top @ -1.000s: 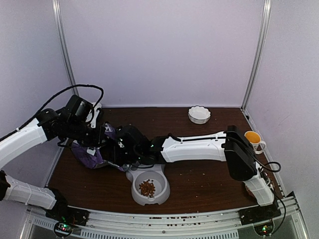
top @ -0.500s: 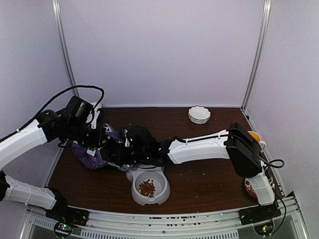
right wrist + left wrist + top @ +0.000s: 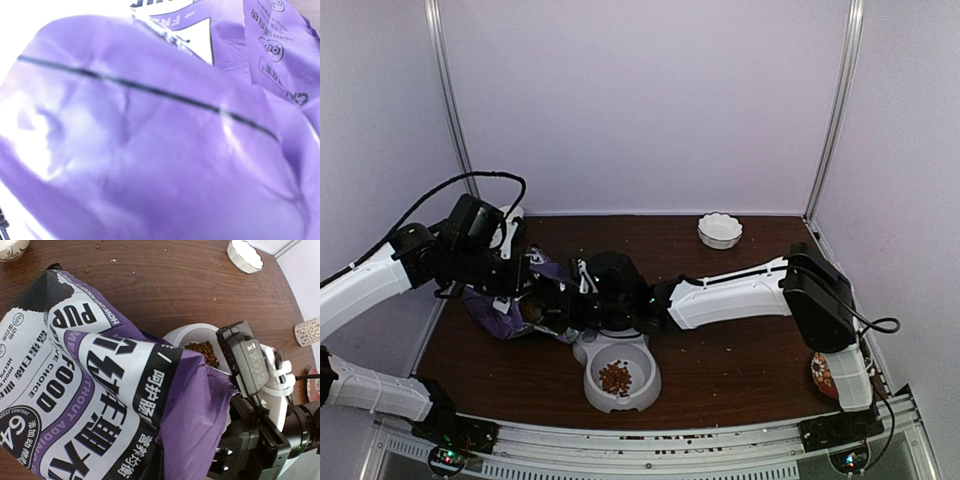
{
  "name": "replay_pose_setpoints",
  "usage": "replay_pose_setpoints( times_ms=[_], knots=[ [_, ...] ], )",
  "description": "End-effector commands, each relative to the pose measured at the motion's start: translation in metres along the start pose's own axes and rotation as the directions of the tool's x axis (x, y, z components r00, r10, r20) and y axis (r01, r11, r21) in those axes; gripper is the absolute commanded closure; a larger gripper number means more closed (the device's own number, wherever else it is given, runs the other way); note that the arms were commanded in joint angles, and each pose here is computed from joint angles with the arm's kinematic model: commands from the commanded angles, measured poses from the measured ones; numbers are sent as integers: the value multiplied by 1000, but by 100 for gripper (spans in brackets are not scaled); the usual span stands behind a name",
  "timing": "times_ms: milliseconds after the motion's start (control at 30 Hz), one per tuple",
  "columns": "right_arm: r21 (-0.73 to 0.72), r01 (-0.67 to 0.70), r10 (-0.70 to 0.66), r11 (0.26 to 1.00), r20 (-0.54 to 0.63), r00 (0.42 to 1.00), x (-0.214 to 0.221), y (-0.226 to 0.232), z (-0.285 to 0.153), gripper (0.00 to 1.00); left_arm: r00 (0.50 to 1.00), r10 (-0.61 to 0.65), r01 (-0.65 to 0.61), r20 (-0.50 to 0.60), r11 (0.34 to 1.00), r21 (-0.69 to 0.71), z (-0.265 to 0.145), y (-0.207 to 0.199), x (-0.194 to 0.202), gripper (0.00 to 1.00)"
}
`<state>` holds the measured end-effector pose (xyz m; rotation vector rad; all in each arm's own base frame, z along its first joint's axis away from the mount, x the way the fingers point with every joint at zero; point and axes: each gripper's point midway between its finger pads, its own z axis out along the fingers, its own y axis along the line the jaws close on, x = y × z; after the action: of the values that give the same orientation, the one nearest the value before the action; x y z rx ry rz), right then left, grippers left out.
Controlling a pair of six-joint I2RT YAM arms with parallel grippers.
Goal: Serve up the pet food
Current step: Collect the pet food from the pet food bag.
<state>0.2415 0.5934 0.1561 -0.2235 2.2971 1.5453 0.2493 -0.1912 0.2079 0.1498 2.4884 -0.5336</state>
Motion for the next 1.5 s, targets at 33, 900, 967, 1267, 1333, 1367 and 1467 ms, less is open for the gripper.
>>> replay_pose_setpoints(
  times_ms=[33, 900, 967, 1267, 1333, 1367, 1467],
  knots=[
    [-35, -14, 15, 999, 31, 999, -19, 16, -20, 100, 993, 7, -11, 116, 999, 33, -13, -8, -22, 100],
    [-88, -4, 14, 996, 113, 994, -44, 45, -65, 100, 992, 10, -9, 126, 1000, -8, -14, 4, -16, 100],
    [-90, -12, 22, 996, 119, 993, -46, 45, -68, 100, 992, 10, -8, 124, 1000, -15, -14, 6, -15, 100],
    [-122, -41, 57, 992, 137, 989, -48, 47, -81, 100, 991, 15, -11, 130, 999, -36, -13, 11, -13, 100],
    [-131, -44, 62, 990, 140, 988, -48, 50, -85, 100, 992, 15, -10, 128, 999, -39, -13, 12, -12, 100],
    [-135, -46, 66, 990, 144, 987, -49, 50, -86, 100, 992, 16, -11, 129, 999, -41, -13, 12, -12, 100],
    [-143, -50, 71, 988, 147, 987, -50, 51, -90, 100, 991, 16, -10, 130, 999, -45, -13, 13, -13, 100]
  ],
)
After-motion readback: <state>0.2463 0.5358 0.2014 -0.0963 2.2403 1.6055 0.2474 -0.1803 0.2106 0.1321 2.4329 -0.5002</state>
